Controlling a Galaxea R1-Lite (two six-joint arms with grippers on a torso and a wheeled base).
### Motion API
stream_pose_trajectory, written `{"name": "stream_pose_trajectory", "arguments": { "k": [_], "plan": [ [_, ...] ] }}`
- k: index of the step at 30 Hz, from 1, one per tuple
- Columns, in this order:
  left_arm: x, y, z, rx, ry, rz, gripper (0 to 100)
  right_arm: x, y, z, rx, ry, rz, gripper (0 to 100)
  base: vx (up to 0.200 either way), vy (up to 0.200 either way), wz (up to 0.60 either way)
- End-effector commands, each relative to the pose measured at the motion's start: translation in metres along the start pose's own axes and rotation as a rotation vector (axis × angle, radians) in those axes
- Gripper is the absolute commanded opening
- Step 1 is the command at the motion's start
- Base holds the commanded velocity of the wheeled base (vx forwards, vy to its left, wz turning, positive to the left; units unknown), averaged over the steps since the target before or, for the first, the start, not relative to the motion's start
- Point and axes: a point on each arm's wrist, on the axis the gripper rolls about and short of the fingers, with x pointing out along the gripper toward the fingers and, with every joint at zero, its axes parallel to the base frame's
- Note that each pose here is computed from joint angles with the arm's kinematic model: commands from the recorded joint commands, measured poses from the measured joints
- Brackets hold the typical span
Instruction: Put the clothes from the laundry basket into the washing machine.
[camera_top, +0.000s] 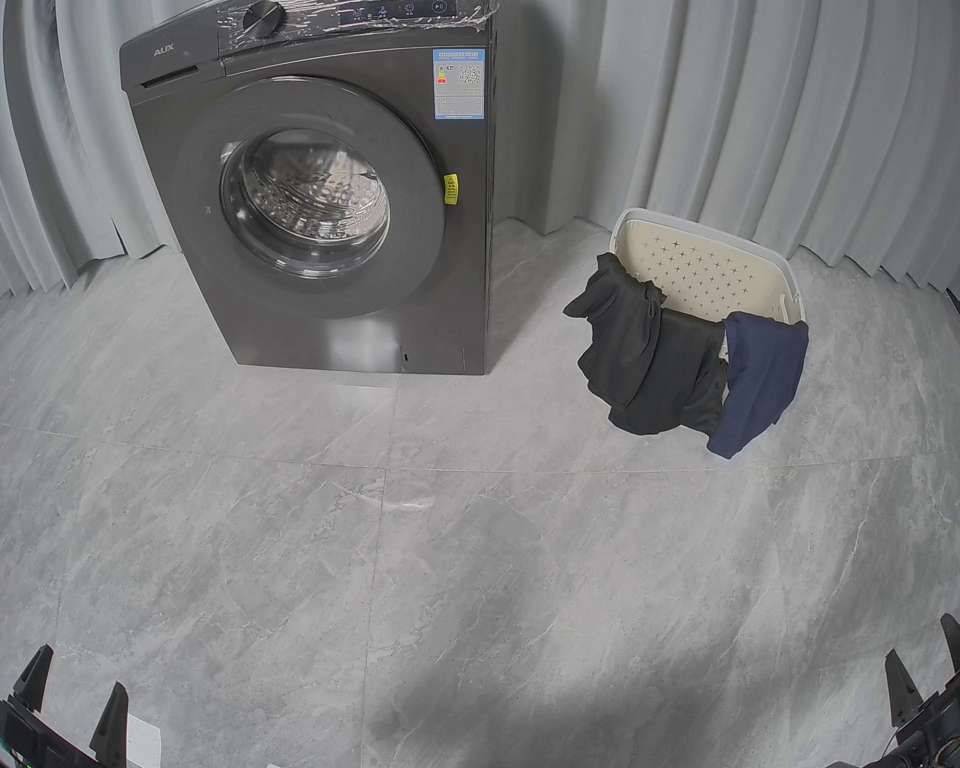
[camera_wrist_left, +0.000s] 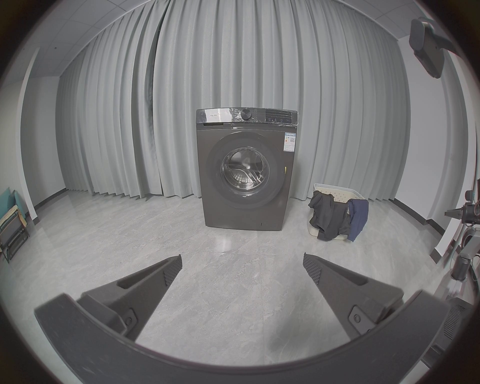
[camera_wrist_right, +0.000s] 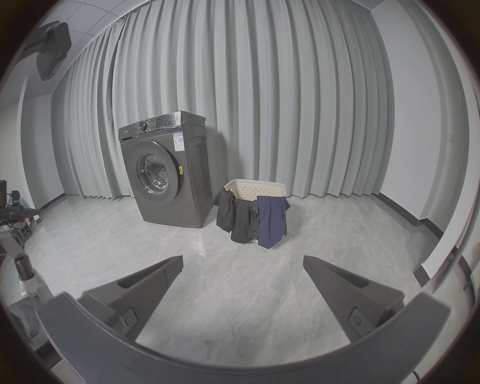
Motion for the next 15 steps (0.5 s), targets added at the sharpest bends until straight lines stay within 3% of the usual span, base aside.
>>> {"name": "stream_pose_trajectory", "arguments": {
  "k": [1, 13, 15],
  "plan": [
    [0.0004, 0.0001, -0.0052, 0.0, 0.006, 0.001, 100, -0.0001, 0.0, -0.0054, 0.0, 0.0, 0.0, 100, 0.0, 0.0, 0.0],
    [0.0003, 0.0001, -0.0047, -0.013, 0.004, 0.001, 100, -0.0001, 0.0, -0.0052, -0.003, -0.001, 0.0, 100, 0.0, 0.0, 0.0],
    [0.0003, 0.0001, -0.0047, -0.013, 0.004, 0.001, 100, -0.0001, -0.0001, -0.0052, -0.003, -0.001, -0.001, 100, 0.2, 0.0, 0.0]
  ]
}}
